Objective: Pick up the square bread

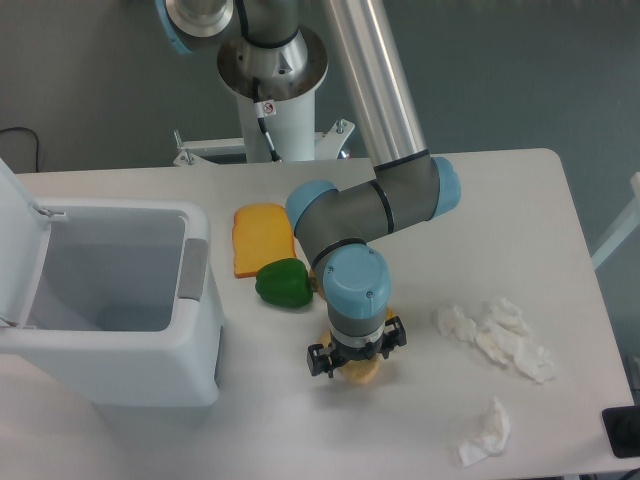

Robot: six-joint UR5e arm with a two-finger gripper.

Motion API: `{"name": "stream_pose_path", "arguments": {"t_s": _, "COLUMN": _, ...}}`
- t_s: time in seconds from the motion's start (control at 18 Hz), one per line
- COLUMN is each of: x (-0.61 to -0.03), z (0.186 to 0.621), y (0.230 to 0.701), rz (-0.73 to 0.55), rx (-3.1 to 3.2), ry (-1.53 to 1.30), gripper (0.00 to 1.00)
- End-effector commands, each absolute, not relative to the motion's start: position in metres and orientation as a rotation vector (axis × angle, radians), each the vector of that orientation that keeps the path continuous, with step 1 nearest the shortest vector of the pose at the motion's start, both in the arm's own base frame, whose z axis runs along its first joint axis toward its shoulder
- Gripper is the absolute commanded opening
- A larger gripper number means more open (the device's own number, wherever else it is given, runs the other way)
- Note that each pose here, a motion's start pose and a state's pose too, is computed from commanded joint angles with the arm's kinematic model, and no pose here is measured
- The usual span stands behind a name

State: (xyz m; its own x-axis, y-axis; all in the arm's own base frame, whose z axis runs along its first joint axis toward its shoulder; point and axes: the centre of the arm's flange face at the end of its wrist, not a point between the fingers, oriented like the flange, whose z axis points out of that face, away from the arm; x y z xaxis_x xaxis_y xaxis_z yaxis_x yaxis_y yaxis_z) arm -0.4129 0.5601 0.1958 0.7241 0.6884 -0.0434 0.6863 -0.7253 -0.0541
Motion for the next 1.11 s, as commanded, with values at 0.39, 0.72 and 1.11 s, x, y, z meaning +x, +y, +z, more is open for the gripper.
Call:
{"name": "stream_pose_path", "arguments": {"t_s": 0.39, "x": -0.404, "z": 0.193, "y": 0.568, "rz": 0.093, "rx": -2.884, "ry": -1.16, "gripper": 1.0}}
{"name": "stream_pose_path", "arguments": {"t_s": 0.72, "x": -0.395, "z": 0.194, "y": 0.574, "rz": 0.093, "rx": -2.892, "ry": -1.135, "gripper": 1.0}}
{"name": "stream_pose_path", "arguments": {"t_s": 1.11, "x": -0.396, "z": 0.191, "y": 0.572, "rz": 0.094, "rx": -2.899, "ry": -1.135, "gripper": 1.0}}
